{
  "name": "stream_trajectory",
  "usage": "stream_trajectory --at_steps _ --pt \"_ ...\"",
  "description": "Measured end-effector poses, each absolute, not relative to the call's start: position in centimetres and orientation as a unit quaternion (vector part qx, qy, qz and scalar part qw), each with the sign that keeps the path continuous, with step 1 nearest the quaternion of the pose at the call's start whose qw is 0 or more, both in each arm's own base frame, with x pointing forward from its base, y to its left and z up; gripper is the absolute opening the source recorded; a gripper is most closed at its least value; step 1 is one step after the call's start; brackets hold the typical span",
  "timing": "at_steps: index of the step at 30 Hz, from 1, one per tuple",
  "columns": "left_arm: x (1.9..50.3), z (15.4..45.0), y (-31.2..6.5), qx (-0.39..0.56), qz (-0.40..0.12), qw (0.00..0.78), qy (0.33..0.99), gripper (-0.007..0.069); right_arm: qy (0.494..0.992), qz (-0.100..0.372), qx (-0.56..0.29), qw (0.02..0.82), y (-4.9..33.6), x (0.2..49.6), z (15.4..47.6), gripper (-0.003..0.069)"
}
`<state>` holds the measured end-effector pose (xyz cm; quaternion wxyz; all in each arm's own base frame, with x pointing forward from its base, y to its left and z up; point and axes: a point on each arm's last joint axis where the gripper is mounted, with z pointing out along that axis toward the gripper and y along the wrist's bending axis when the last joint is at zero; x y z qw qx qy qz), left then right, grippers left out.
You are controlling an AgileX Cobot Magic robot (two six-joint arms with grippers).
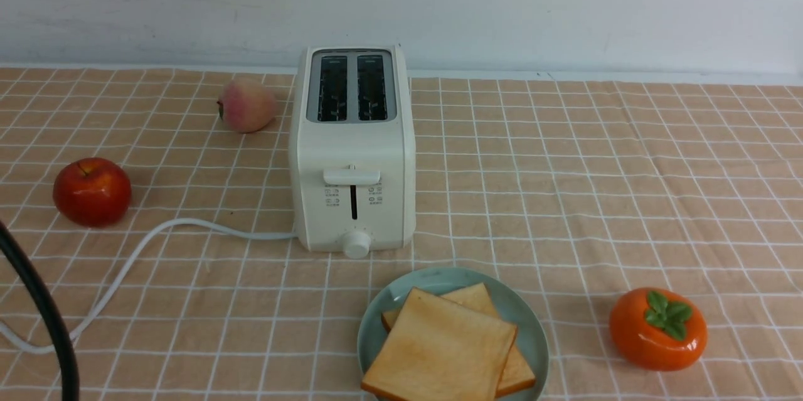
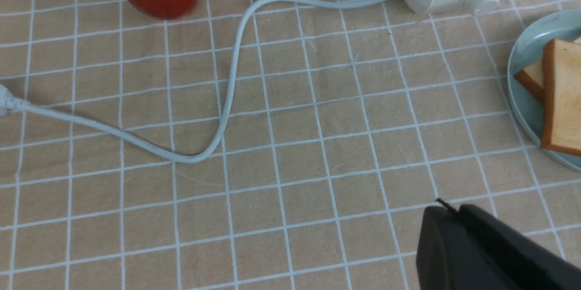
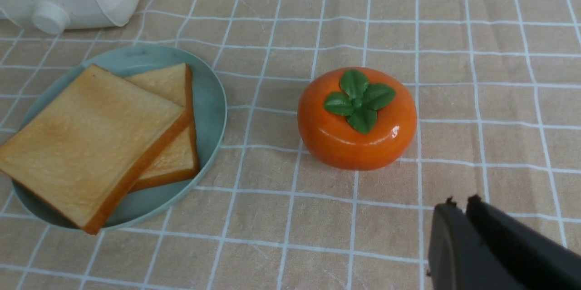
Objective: Take toasted bread from bread machine on light coffee tablecloth place on plate.
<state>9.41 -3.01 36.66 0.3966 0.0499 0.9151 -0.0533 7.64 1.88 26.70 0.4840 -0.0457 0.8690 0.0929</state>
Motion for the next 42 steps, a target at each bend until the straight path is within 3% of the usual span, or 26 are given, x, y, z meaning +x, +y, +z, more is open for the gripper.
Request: stream_trajectory --at_steps 3,10,14,15,19,21,25,42 --pt "9.1 36.7 -2.9 0.054 -0.058 0.403 0.912 0.0015 0.869 0.093 -0.046 0.484 1.9 7.6 26.7 0.0044" --pt "6.5 34.1 -1.7 0.082 -0.114 0.540 0.830 0.0018 0.869 0.093 -0.046 0.484 1.9 7.6 26.7 0.0056" --pt "5.7 30.0 -1.1 0.052 -0.121 0.624 0.770 0.0018 0.869 0.093 -0.046 0.483 1.9 7.6 26.7 0.0062" --pt "5.2 27.4 -0.7 0.024 -0.114 0.649 0.752 0.0020 0.869 0.093 -0.046 0.483 1.9 7.6 26.7 0.0064" --pt "4.8 22.9 -0.1 -0.035 -0.087 0.656 0.749 0.0025 0.869 0.093 -0.046 0.483 1.9 7.6 26.7 0.0068" --pt "5.1 20.0 0.2 -0.084 -0.066 0.629 0.770 0.0029 0.869 0.093 -0.046 0.483 1.9 7.6 26.7 0.0070" --pt "5.1 16.9 0.4 -0.114 -0.058 0.575 0.808 0.0033 0.870 0.093 -0.046 0.482 1.9 7.6 26.7 0.0071" --pt "5.1 16.7 -0.2 -0.074 -0.090 0.565 0.817 0.0041 0.870 0.093 -0.046 0.482 1.9 7.6 26.7 0.0088"
